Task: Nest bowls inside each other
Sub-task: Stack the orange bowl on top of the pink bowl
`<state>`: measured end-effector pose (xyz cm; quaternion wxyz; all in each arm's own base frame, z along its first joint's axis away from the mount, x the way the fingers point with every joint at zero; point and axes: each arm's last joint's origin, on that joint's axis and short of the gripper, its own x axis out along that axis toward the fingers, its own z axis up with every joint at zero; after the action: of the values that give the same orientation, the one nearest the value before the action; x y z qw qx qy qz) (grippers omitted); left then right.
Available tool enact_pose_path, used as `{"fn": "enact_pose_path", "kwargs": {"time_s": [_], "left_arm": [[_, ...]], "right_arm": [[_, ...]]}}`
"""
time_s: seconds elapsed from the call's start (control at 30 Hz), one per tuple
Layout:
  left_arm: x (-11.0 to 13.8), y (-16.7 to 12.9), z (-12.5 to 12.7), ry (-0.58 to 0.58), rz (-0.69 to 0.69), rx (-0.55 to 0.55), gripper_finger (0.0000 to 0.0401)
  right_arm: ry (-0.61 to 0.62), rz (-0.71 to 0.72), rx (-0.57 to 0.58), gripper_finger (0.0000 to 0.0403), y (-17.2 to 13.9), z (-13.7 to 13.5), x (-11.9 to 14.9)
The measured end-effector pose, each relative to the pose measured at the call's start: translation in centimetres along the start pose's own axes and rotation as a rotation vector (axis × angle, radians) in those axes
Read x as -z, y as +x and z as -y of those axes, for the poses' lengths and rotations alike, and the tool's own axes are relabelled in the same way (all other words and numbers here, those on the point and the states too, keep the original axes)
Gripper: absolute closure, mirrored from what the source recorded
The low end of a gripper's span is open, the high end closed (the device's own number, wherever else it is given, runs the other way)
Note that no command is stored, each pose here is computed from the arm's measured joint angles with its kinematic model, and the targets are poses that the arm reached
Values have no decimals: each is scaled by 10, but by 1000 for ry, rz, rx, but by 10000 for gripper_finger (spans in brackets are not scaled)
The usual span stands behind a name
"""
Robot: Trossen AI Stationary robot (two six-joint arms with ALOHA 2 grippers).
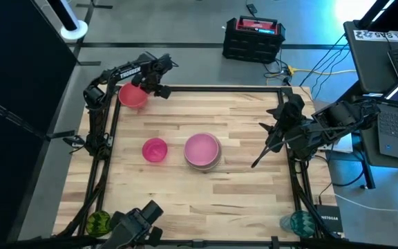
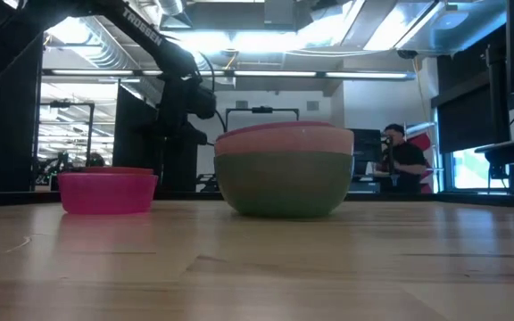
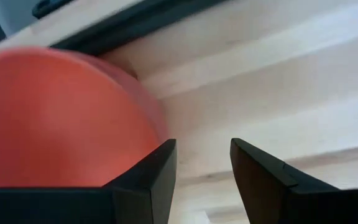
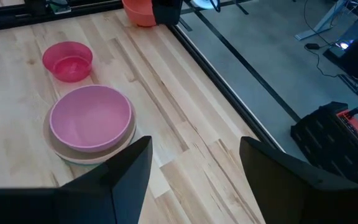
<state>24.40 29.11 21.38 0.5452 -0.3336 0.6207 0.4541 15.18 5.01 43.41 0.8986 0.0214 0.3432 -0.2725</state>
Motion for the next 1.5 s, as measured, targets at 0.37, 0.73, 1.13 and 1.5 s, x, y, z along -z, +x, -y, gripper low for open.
{"fn": "enact_pose_path", "kwargs": {"time_s": [0.37, 0.73, 1.13, 1.5], "left_arm": [[0, 0, -5, -75, 1, -47, 263], [-3, 12, -18, -94, -49, -69, 278], [-3, 12, -19, -65, -48, -68, 369], [-2, 12, -19, -16, -56, -60, 399]], "right_arm": [[-27, 0, 0, 173, 0, 0, 0], [-62, -1, 0, 173, 0, 0, 0], [-77, -1, 0, 173, 0, 0, 0], [-78, -1, 0, 173, 0, 0, 0]]}}
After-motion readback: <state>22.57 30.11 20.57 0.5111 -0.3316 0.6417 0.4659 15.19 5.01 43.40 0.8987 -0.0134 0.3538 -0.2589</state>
